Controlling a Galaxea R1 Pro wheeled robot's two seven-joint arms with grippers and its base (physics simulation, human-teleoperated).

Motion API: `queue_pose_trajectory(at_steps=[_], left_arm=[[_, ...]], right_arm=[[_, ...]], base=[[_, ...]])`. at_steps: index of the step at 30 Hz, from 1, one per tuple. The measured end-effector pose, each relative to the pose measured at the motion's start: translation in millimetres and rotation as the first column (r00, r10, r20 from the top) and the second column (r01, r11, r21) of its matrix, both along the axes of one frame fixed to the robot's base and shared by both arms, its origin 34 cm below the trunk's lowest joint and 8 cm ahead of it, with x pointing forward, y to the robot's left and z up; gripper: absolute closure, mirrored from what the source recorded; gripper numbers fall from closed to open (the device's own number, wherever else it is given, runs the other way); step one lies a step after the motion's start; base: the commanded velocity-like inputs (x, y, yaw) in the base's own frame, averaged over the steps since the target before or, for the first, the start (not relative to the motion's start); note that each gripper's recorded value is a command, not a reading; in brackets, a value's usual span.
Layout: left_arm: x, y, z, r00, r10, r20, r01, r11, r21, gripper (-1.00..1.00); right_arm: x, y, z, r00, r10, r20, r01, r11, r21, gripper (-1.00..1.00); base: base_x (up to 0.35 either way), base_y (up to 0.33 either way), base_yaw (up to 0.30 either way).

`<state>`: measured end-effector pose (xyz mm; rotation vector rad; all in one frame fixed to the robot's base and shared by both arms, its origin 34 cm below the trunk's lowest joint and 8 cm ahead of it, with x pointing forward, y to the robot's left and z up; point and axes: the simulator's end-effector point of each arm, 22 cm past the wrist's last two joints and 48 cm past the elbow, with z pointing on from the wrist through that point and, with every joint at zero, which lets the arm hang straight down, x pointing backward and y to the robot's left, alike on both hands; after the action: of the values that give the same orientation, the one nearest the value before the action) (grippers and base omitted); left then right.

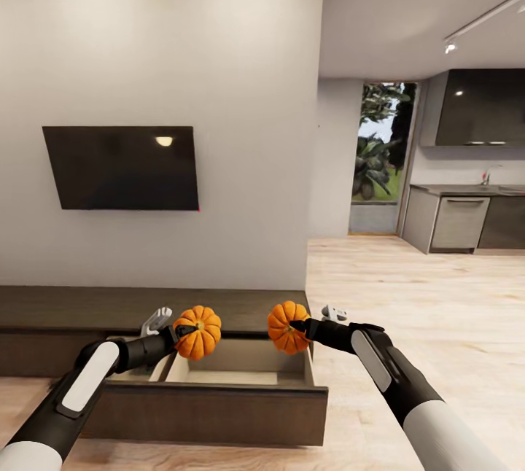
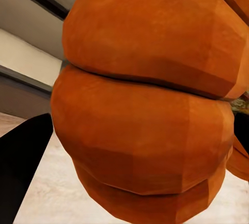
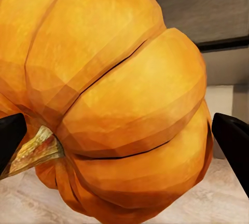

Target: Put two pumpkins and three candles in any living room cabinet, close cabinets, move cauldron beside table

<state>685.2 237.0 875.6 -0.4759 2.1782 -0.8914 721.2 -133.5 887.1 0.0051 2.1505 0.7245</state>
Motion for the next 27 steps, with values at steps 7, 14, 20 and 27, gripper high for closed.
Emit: queue_pose_trajectory(at_steps=[7,14,20,27], left_arm=[[0,-1,0,1.000,-0.002,0.002,0.002,1.000,-0.004,1.00],[0,-1,0,1.000,-0.003,0.002,0.003,1.000,-0.004,1.00],[0,-1,0,1.000,-0.003,0.000,0.003,1.000,0.000,1.00],[0,0,0,1.000,-0.002,0.001,0.002,1.000,0.000,1.00]], right_arm=[[0,0,0,1.000,-0.001,0.000,0.001,1.000,-0.001,1.00],[0,1,0,1.000,0.000,-0.001,0.000,1.000,0.001,1.00],[-4,9,-5,1.000,0.025,-0.005,-0.025,0.999,-0.019,1.00],[-6,10,-6,0.999,0.032,-0.006,-0.032,0.999,-0.028,1.00]], base=[[0.158,0.023,0.000],[0.080,0.107,0.000],[0.150,0.110,0.000],[0.237,0.017,0.000]])
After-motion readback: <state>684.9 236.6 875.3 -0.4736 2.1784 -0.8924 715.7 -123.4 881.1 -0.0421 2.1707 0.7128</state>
